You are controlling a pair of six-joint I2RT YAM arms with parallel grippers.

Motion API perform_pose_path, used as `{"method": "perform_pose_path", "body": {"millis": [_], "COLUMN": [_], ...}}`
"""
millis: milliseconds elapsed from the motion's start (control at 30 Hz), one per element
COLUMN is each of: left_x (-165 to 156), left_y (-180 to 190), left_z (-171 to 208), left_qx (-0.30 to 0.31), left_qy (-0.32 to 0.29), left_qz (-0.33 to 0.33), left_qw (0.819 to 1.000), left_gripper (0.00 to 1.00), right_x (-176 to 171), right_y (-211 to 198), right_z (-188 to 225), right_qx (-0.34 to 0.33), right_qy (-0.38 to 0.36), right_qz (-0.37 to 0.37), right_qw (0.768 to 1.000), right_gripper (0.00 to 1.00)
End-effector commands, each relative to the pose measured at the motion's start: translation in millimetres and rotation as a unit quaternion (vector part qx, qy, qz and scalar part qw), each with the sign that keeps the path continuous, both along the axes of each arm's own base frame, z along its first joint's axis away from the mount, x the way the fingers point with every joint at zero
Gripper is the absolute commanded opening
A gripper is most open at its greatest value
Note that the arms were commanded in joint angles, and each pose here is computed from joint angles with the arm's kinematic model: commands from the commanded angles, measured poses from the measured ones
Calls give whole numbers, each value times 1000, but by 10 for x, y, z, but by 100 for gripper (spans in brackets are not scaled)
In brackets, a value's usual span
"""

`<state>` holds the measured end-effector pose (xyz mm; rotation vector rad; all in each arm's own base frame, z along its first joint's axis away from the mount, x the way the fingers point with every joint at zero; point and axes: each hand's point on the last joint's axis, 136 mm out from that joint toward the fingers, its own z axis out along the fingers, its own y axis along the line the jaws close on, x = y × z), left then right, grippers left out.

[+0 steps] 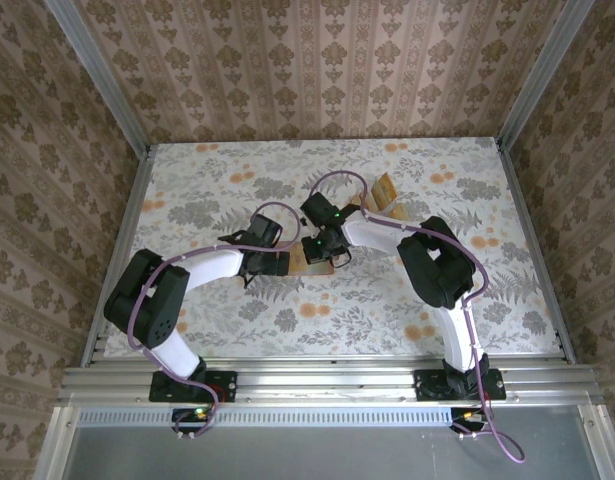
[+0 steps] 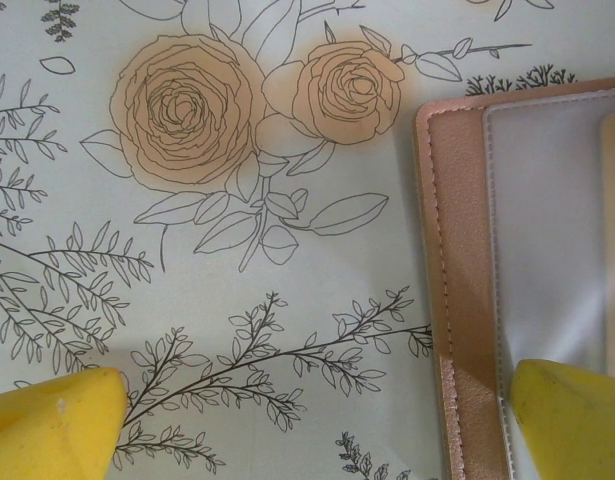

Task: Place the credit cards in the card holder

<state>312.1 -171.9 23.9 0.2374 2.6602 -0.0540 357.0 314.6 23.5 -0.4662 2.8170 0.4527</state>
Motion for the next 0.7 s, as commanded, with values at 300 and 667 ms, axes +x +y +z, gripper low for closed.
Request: {"method": "perform_pose_path", "body": {"millis": [300,667], "left_x": [126,107], "left_y": [232,532], "left_z": [342,86], "left_qx": [-26,6], "left_qy": [-7,23], "left_qz": [40,69], "left_qw": [999,997], "left_gripper": [100,100], "right_x": [-12,23], "right_y": [-166,-157], "right_z": [135,127], "right_qx": [-25,-25], "right_qy": [-6,-4], "right_qz": [-2,-5], "right_qw": [1000,1000], "right_gripper": [0,0]}}
